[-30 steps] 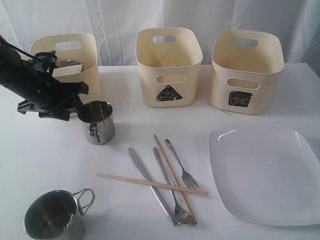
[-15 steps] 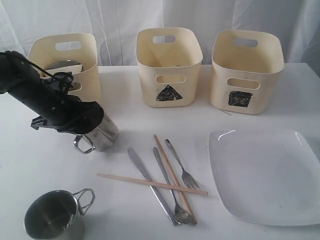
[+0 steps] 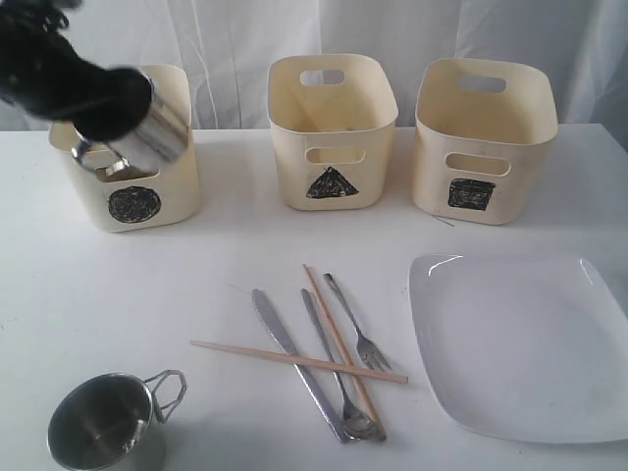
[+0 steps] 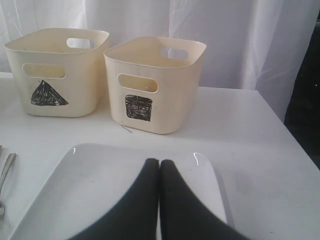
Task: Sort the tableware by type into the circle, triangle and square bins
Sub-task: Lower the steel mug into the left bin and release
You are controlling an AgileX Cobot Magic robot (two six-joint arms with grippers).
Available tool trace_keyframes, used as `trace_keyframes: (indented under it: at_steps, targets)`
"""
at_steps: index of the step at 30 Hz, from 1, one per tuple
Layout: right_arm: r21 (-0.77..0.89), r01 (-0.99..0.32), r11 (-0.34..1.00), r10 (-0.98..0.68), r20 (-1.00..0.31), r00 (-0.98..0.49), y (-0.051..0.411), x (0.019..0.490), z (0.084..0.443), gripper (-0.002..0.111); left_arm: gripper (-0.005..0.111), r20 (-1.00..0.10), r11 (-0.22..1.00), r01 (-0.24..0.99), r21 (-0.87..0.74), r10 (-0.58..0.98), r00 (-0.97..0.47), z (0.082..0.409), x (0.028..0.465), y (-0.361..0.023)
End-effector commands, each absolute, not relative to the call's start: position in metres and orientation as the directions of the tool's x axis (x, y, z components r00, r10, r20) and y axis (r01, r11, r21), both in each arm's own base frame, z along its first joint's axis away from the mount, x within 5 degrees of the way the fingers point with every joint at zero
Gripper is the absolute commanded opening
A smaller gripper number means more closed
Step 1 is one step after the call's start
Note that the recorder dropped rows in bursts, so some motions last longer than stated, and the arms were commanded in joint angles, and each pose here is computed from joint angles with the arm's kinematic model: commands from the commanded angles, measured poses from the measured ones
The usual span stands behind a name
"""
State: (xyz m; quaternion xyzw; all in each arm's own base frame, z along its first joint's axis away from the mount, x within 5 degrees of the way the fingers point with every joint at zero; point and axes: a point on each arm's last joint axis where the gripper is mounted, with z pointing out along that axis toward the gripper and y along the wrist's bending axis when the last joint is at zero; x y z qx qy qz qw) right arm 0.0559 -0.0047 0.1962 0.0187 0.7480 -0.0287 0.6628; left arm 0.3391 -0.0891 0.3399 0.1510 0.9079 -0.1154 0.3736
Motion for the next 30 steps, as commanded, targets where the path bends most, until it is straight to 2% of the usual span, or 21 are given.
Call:
trace_keyframes:
  at_steps: [1, 3, 6, 10, 12, 13, 14, 15, 17, 21, 22, 24, 25, 26, 28, 30]
  targets:
    - [-0.019, 0.073, 0.997, -0.01, -0.993, -0.119, -0.005, 0.056, 0.195, 0.0, 0.0, -0.915, 0.946, 0.312, 0.091, 0.203, -0.348, 0.403, 0.331, -0.077]
    - [-0.019, 0.073, 0.997, -0.01, -0.993, -0.119, -0.005, 0.056, 0.195, 0.0, 0.0, -0.954, 0.951, 0.278, 0.136, 0.202, -0.222, 0.414, 0.335, -0.075]
    - [-0.019, 0.073, 0.997, -0.01, -0.993, -0.119, -0.005, 0.056, 0.195, 0.0, 0.0, -0.969, 0.948, 0.243, 0.204, 0.231, -0.084, 0.411, 0.351, -0.076]
    - [-0.019, 0.073, 0.997, -0.01, -0.993, -0.119, -0.005, 0.056, 0.195, 0.0, 0.0, -0.929, 0.908, 0.201, 0.367, 0.37, 0.022, 0.379, 0.388, -0.081]
    - [-0.019, 0.073, 0.997, -0.01, -0.993, -0.119, -0.005, 0.056, 0.195, 0.0, 0.0, -0.908, 0.891, 0.177, 0.418, 0.419, 0.033, 0.349, 0.412, -0.081]
    - [-0.019, 0.073, 0.997, -0.01, -0.993, -0.119, -0.005, 0.056, 0.195, 0.0, 0.0, -0.899, 0.887, 0.173, 0.428, 0.437, -0.012, 0.313, 0.434, -0.077]
    - [-0.019, 0.073, 0.997, -0.01, -0.993, -0.119, -0.005, 0.056, 0.195, 0.0, 0.0, -0.898, 0.887, 0.183, 0.423, 0.438, -0.047, 0.299, 0.44, -0.076]
    - [-0.019, 0.073, 0.997, -0.01, -0.993, -0.119, -0.005, 0.056, 0.195, 0.0, 0.0, -0.89, 0.894, 0.224, 0.387, 0.426, -0.164, 0.266, 0.449, -0.075]
    - [-0.019, 0.073, 0.997, -0.01, -0.993, -0.119, -0.005, 0.056, 0.195, 0.0, 0.0, -0.882, 0.912, 0.251, 0.323, 0.387, -0.27, 0.243, 0.451, -0.076]
    - [-0.019, 0.073, 0.997, -0.01, -0.993, -0.119, -0.005, 0.056, 0.195, 0.0, 0.001, -0.925, 0.957, 0.194, 0.215, 0.263, -0.274, 0.245, 0.453, -0.074]
    - [-0.019, 0.073, 0.997, -0.01, -0.993, -0.119, -0.005, 0.056, 0.195, 0.0, 0.004, -0.926, 0.958, 0.193, 0.213, 0.261, -0.274, 0.245, 0.453, -0.074]
    - [-0.019, 0.073, 0.997, -0.01, -0.993, -0.119, -0.005, 0.056, 0.195, 0.0, 0.02, -0.918, 0.957, 0.203, 0.207, 0.261, -0.297, 0.243, 0.452, -0.075]
    - [-0.019, 0.073, 0.997, -0.01, -0.993, -0.119, -0.005, 0.056, 0.195, 0.0, 0.029, -0.915, 0.965, 0.2, 0.169, 0.229, -0.331, 0.241, 0.451, -0.075]
    - [-0.019, 0.073, 0.997, -0.01, -0.993, -0.119, -0.005, 0.056, 0.195, 0.0, 0.039, -0.904, 0.984, 0.176, 0.042, 0.112, -0.412, 0.239, 0.447, -0.076]
    - [-0.019, 0.073, 0.997, -0.01, -0.993, -0.119, -0.005, 0.056, 0.195, 0.0, 0.048, -0.869, 0.983, 0.182, -0.032, 0.063, -0.491, 0.242, 0.439, -0.078]
    - [-0.019, 0.073, 0.997, -0.01, -0.993, -0.119, -0.005, 0.056, 0.195, 0.0, 0.053, -0.858, 0.979, 0.197, -0.04, 0.068, -0.509, 0.249, 0.434, -0.079]
